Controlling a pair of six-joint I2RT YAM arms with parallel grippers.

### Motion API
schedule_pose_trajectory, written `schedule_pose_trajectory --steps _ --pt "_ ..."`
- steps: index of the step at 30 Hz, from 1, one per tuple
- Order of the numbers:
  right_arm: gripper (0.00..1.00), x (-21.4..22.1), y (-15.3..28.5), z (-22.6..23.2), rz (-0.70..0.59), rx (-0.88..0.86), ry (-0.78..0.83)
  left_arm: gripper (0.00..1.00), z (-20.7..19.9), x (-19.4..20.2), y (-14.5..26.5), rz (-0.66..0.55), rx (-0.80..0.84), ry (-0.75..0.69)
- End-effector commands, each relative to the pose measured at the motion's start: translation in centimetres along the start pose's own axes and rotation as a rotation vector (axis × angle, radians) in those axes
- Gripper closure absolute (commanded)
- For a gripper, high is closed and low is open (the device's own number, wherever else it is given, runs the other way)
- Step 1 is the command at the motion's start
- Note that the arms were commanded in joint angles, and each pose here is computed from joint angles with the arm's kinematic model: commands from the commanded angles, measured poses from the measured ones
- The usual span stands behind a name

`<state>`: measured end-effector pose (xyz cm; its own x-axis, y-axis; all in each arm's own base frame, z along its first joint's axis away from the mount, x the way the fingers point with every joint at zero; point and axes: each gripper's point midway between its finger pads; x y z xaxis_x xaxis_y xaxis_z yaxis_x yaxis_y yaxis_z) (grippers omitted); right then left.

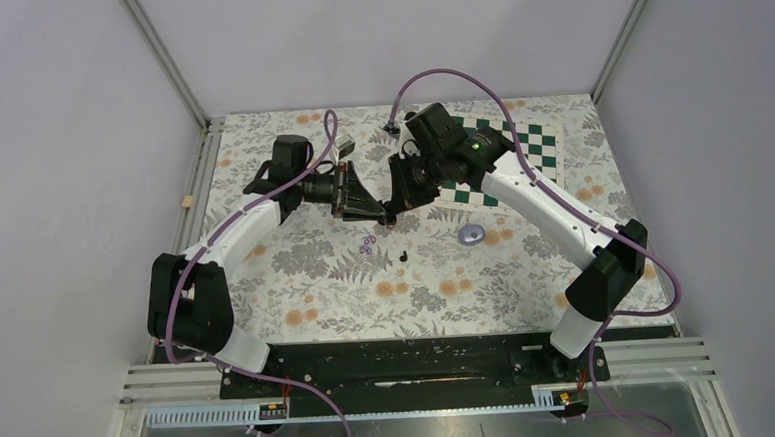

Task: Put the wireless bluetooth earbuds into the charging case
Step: Insert the right earbud into the right side groove of the charging case.

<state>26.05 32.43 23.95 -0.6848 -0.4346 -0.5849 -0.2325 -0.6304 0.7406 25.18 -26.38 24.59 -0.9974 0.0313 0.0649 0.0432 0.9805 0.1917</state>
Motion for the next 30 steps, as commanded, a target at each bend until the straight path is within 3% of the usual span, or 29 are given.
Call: schedule_pose_trajectory --steps 1,8,20,25,30 --pt "0.86 -1.0 1.2 0.1 -0.056 0.019 0.032 1.0 -1.2 0.8 0.2 0.029 0.034 -0.066" --pt "0.86 -1.4 2.0 0.2 -0.083 0.02 0.038 1.0 -1.0 0.7 0.2 0.027 0.031 -0.06" --pt "0.78 -2.6 5.1 1.3 -0.201 -0.004 0.057 1.0 -1.1 0.7 0.7 0.032 0.029 -0.068" --pt "0.69 -2.1 4.8 0.2 -0.206 0.048 0.057 1.0 -1.3 0.7 0.7 0.036 0.033 -0.07" --pt "0.52 -0.4 3.9 -1.3 -0.226 0.124 0.066 1.0 -1.4 0.9 0.8 0.044 0.04 -0.075"
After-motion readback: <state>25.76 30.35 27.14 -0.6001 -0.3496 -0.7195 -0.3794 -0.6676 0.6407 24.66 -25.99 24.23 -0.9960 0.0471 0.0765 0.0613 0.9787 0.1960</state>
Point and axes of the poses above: each gripper's point midway between its finger pads, its own y axis back along the fingers, its own z axis along the line the jaws close on, x = y × z, and after that the axes turned 15 degrees about y, right-handed
